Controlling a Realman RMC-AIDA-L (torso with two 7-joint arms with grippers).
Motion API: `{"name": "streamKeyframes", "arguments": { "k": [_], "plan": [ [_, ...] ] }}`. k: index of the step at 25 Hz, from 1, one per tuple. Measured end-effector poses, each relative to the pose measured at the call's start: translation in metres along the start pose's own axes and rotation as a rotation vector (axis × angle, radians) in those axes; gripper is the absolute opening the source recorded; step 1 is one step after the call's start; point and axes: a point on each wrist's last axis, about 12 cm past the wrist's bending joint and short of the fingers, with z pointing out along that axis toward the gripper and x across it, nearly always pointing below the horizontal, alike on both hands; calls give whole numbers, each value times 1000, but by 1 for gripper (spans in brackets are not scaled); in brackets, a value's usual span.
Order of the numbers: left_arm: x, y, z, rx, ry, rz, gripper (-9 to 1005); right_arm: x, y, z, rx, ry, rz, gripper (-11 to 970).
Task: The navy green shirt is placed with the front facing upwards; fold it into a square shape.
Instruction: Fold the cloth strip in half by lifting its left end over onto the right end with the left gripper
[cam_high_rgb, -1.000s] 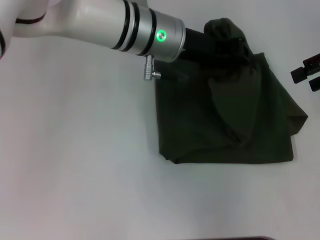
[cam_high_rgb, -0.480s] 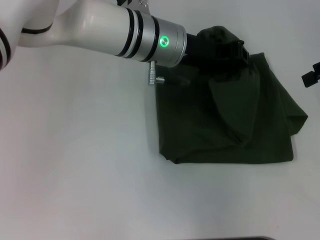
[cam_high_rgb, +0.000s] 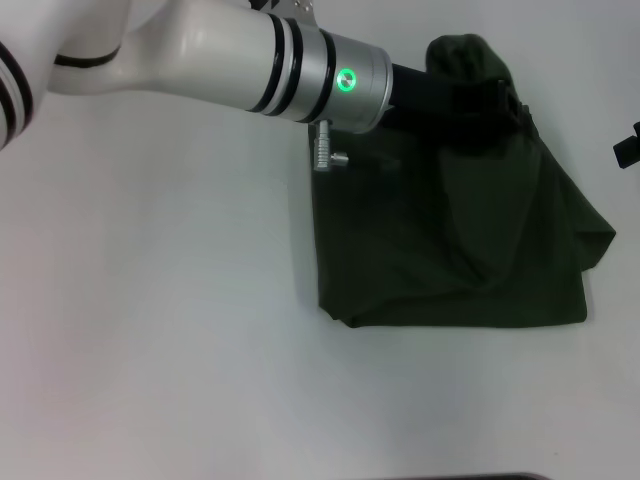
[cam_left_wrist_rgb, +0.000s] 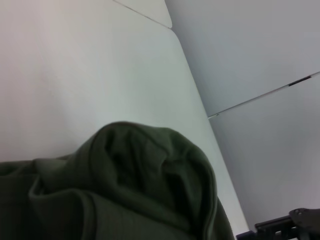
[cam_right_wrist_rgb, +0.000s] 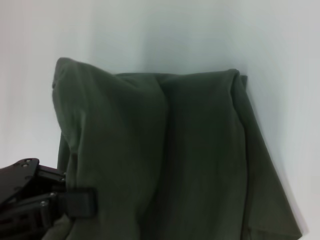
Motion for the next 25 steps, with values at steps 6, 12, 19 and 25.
{"name": "streamKeyframes", "arguments": {
  "k": [6,12,19,25],
  "plan": [
    [4,-1,9,-6,-17,-8,79,0,1,1,6,5,-3,825],
    [6,2,13,-21,-37,-22,81,0,0,1,9,7,-1,825],
    [10,-1,18,-6,-29,-25,83,1,0,2,14,13,-3,825],
    [13,-4,19,10,-16,-24,84,3,-2,4,16,21,2,825]
  ]
}}
